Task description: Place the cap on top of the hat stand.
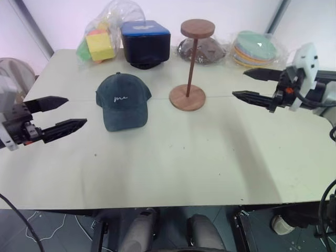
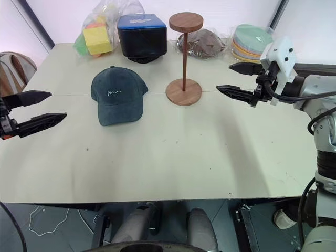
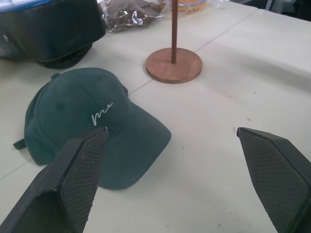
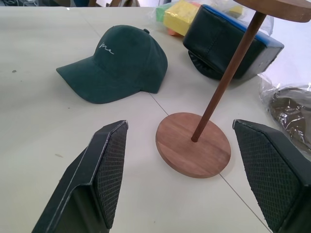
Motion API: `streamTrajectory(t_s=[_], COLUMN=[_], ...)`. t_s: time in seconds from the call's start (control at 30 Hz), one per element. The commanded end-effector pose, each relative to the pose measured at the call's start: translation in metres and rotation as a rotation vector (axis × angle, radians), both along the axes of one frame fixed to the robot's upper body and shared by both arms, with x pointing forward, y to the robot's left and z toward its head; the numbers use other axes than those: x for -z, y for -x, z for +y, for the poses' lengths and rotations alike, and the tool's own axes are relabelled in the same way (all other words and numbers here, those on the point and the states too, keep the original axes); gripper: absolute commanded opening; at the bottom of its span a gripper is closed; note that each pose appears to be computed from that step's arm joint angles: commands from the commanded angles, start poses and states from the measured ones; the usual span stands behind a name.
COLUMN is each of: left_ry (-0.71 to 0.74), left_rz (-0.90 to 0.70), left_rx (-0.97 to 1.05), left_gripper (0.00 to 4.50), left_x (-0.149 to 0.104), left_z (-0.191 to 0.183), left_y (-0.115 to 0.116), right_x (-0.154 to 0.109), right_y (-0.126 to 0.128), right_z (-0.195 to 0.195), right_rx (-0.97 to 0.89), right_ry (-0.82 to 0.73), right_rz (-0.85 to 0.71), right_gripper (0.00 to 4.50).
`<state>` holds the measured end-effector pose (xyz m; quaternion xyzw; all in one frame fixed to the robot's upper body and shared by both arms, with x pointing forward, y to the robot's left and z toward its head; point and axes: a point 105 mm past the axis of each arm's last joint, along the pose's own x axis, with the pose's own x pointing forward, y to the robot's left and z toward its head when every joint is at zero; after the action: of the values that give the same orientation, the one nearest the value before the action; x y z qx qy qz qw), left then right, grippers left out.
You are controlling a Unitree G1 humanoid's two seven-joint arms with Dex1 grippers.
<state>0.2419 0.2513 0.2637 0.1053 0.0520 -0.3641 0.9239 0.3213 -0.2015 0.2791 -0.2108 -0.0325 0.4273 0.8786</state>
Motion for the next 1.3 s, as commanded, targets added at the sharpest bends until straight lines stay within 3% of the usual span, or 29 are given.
streamTrajectory(t_s=[0.03, 1.07, 1.3], left_ry=[-0.023, 0.006, -0.084], left_rz=[-0.051, -0.043, -0.115], left_rx=[0.006, 0.015, -0.011], left_gripper=[4.48, 4.48, 4.48], left_x=[-0.012, -0.007, -0.002], left_z=[-0.003, -0.003, -0.009], left_y=[0.003, 0.002, -0.007], right_x=[-0.015, -0.013, -0.010], right_y=[0.004, 0.002, 0.003], right_z=[0.002, 0.005, 0.007], right_rx=[-0.010, -0.016, -0.016], right_ry=[0.003, 0.013, 0.012], right_rz=[-0.061, -0.047, -0.042], right_gripper=[3.54, 3.54, 3.54])
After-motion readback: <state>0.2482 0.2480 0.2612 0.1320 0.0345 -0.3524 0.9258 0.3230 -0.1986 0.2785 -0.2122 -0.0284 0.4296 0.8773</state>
